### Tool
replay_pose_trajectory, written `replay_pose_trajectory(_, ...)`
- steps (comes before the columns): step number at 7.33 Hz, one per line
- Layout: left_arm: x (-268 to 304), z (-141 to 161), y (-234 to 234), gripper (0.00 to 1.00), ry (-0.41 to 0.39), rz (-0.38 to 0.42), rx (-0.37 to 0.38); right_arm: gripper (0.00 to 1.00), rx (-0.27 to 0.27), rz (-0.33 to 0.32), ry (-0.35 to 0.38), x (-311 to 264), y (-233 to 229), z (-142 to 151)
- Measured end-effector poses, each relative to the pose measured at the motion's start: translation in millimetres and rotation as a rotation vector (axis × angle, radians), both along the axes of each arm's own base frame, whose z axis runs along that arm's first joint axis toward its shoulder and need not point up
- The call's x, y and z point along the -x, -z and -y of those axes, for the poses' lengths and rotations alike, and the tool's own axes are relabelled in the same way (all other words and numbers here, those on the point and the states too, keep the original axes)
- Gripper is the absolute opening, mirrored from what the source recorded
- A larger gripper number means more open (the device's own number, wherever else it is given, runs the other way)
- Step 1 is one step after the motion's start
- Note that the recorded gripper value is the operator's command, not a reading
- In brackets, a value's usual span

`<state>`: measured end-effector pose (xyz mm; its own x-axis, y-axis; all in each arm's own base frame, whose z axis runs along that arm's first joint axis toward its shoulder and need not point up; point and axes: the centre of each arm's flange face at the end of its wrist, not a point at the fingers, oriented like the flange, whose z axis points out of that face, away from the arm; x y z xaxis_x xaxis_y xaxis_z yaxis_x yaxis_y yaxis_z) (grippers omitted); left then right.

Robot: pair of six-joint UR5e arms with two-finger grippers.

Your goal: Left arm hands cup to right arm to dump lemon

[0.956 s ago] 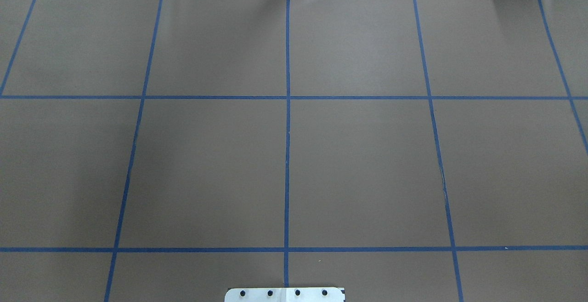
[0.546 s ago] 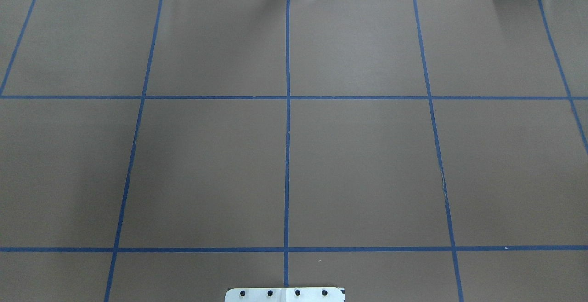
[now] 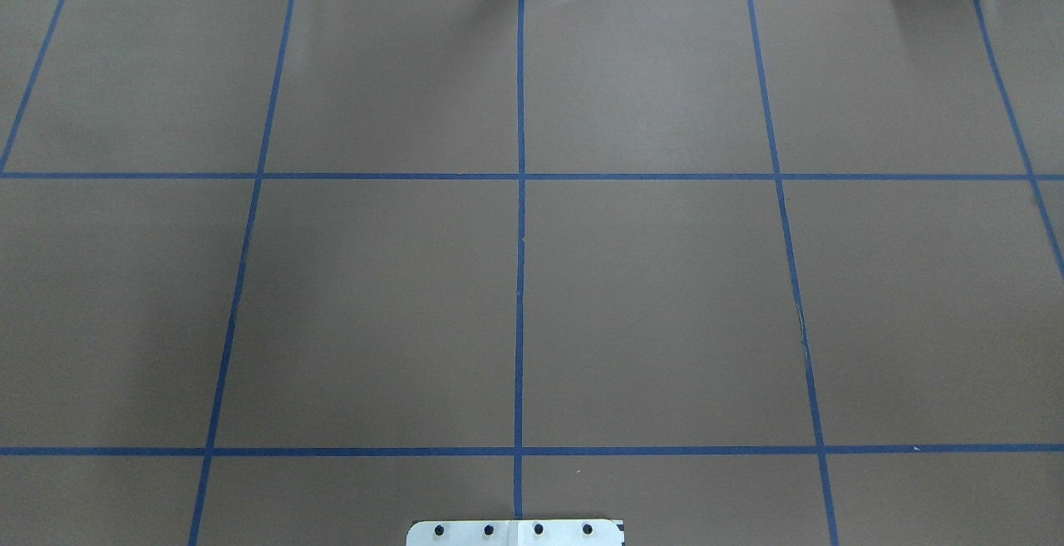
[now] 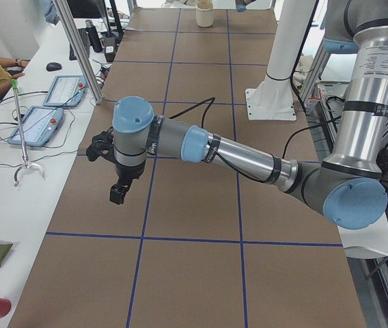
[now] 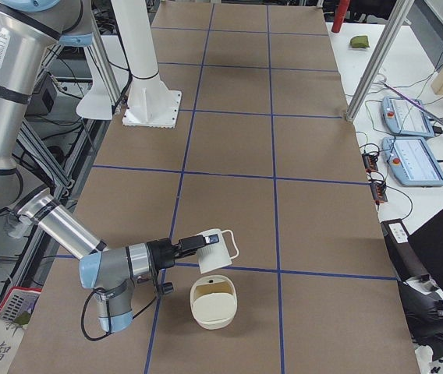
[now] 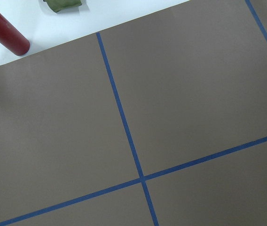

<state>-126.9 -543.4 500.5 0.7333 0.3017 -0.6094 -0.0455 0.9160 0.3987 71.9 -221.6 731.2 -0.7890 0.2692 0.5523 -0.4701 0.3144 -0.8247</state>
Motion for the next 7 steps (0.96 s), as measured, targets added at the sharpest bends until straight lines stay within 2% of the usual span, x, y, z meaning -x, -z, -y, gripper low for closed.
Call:
replay_pose_trajectory(2,0,0,0,1.00,0.000,0.000,0.000,0.00,0.004,0.069,-0.004,-3,-3,-7)
replay_pose_trajectory(4,0,0,0,1.00,-0.001,0.001,-0.001,0.00,0.020,0.169,-0.013,-6,-6,-11)
replay_pose_trajectory(7,0,0,0,1.00,-0.002,0.001,-0.001,0.00,0.043,0.262,-0.082,-16,-14,-16)
